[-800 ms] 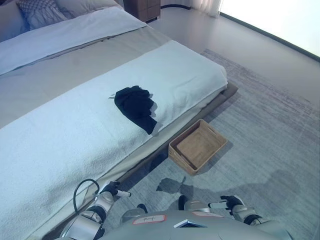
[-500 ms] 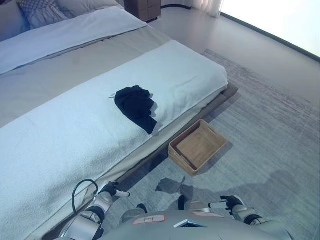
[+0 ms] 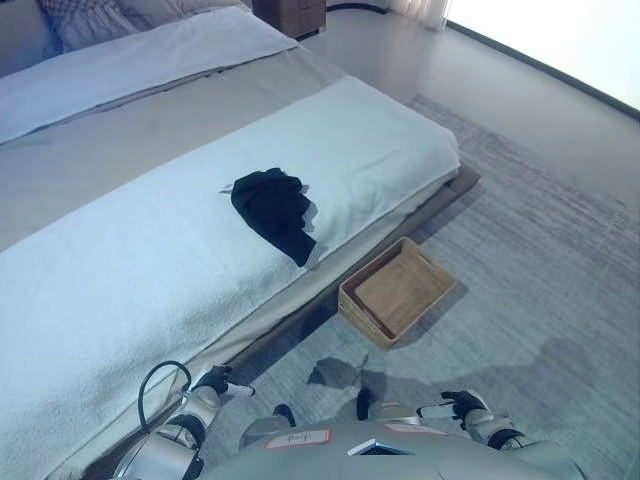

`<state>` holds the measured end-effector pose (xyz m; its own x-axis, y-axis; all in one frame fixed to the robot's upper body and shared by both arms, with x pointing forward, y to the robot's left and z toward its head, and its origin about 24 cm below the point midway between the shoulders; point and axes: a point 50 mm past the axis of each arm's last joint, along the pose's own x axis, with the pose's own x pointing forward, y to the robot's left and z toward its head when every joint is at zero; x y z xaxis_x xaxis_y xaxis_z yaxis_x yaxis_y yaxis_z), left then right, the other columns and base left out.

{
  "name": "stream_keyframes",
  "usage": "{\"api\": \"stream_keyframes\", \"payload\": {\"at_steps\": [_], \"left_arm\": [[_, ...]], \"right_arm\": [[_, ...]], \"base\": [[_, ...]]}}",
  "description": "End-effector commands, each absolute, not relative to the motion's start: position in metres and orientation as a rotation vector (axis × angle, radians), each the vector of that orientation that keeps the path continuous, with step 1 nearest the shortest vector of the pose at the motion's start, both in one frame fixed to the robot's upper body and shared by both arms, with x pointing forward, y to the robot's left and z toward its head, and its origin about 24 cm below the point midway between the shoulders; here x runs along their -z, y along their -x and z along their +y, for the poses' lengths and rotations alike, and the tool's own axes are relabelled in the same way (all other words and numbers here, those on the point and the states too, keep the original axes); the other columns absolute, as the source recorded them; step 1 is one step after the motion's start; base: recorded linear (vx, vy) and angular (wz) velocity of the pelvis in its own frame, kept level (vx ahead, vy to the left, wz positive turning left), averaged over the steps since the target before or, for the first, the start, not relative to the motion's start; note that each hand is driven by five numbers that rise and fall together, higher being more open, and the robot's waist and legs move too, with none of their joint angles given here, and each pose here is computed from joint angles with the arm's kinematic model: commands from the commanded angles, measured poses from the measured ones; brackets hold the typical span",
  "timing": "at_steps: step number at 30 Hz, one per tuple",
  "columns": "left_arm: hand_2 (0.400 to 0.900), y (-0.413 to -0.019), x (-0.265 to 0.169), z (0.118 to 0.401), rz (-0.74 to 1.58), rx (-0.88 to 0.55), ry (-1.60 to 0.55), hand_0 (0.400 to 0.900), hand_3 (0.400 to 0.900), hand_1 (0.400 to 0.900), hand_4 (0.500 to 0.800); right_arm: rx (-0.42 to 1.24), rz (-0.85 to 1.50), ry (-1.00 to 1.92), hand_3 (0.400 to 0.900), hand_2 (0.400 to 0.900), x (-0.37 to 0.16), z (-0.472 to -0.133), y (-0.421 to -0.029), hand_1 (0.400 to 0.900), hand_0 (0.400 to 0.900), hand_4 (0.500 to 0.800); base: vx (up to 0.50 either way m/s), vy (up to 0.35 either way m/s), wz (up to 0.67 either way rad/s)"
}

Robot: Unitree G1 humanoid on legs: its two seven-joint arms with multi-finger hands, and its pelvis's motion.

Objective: Put the clothes on the bed into the basket.

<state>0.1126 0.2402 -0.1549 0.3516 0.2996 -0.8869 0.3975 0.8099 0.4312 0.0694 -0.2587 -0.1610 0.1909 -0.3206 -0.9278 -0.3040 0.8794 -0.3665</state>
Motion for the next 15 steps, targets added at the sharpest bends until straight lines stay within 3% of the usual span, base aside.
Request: {"api": "stream_keyframes", "payload": {"at_steps": [1, 8, 13, 14, 15], "left_arm": [[0.900, -0.146, 0.141, 0.256, 1.164, -0.009, -0.717, 0.900, 0.900, 0.900, 0.800], [0.900, -0.183, 0.125, 0.253, 1.052, 0.052, -0.777, 0.900, 0.900, 0.900, 0.800], [0.900, -0.179, 0.126, 0.258, 1.066, 0.039, -0.772, 0.900, 0.900, 0.900, 0.800], [0.900, -0.193, 0.124, 0.244, 1.040, 0.100, -0.828, 0.900, 0.900, 0.900, 0.800], [0.900, -0.192, 0.124, 0.243, 1.033, 0.075, -0.793, 0.900, 0.900, 0.900, 0.800]], "right_arm": [[-0.009, 1.267, 0.702, 0.900, 0.900, 0.142, -0.280, -0.122, 0.900, 0.900, 0.800], [-0.053, 0.839, 0.881, 0.900, 0.900, 0.072, -0.281, -0.247, 0.900, 0.900, 0.800], [-0.025, 0.554, 1.001, 0.900, 0.900, -0.004, -0.292, -0.308, 0.900, 0.900, 0.800], [-0.143, 0.291, 0.987, 0.900, 0.900, -0.064, -0.185, -0.385, 0.900, 0.900, 0.800], [-0.054, 0.404, 0.985, 0.900, 0.900, -0.031, -0.230, -0.355, 0.900, 0.900, 0.800]], "base": [[0.025, 0.250, 0.32], [0.020, 0.233, 0.47], [0.218, -0.002, 0.96], [0.249, -0.097, 1.42], [0.265, -0.120, 1.48]]}}
